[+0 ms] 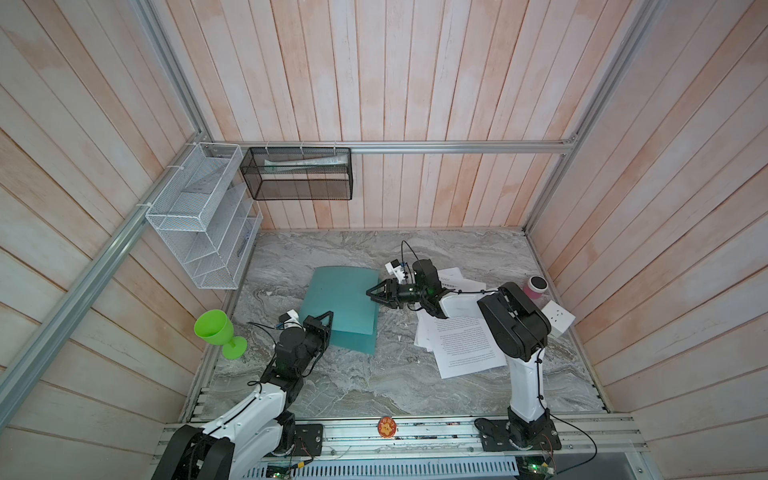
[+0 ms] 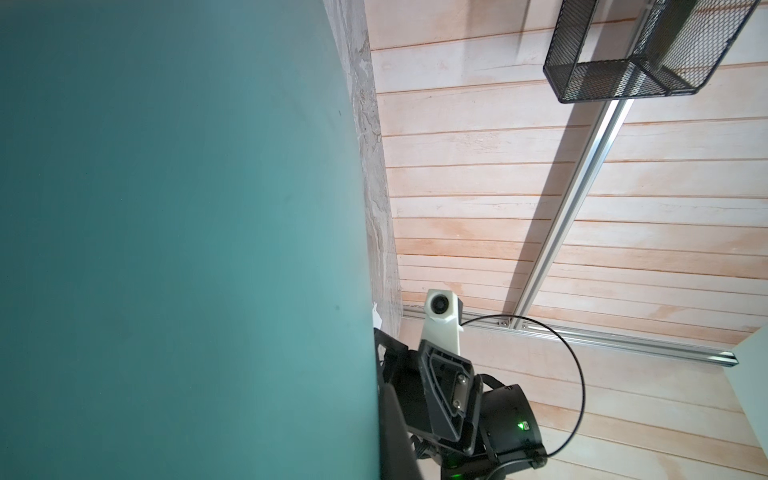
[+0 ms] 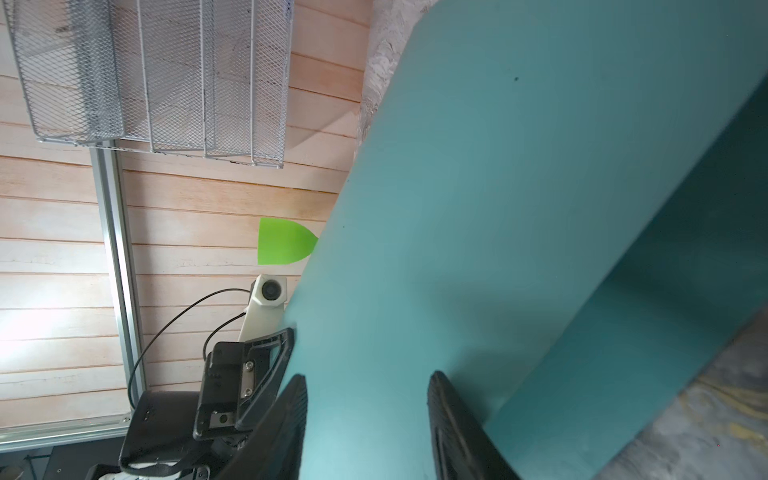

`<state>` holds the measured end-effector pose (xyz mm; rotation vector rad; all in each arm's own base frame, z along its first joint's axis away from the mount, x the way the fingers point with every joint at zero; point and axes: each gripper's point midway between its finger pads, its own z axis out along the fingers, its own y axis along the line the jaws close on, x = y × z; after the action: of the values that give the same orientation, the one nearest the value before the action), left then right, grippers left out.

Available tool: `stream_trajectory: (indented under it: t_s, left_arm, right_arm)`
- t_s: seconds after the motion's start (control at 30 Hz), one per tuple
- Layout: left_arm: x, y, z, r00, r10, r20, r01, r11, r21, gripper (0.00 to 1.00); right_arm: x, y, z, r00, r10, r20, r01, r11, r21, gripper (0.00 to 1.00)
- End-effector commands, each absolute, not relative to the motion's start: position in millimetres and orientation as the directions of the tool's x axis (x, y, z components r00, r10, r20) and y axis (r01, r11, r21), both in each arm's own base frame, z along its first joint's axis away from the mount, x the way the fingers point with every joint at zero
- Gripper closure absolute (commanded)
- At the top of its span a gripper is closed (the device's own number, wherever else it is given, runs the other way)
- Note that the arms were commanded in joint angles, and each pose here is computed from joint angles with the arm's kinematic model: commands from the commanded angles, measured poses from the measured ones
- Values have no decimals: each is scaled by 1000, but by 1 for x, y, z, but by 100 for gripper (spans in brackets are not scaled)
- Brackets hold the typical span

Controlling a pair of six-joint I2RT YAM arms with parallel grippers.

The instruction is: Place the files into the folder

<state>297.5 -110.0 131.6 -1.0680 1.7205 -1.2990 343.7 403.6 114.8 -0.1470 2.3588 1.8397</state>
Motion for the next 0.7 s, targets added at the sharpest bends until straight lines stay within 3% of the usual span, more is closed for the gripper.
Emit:
stream_trajectory:
  t_s: [0.0, 0.17, 0.4, 0.67]
  left_arm:
    - [299, -110, 145, -391, -917, -76, -134, 139, -981, 100]
    - [296, -109, 142, -390, -917, -80, -144, 146, -979, 100]
    - [296, -108, 141, -388, -918, -83, -144, 149, -978, 100]
    - [297, -111, 142, -399, -912, -93, -143, 162, -976, 100]
  right_arm:
    - [338, 402, 126, -982, 32, -185, -175, 210, 962, 53]
    - [336, 388, 138, -969, 57, -239, -218, 254, 942, 53]
    - [324, 374, 120, -977, 90, -196, -159, 310, 937, 55]
    - [319, 383, 110, -986, 78, -149, -123, 266, 956, 56]
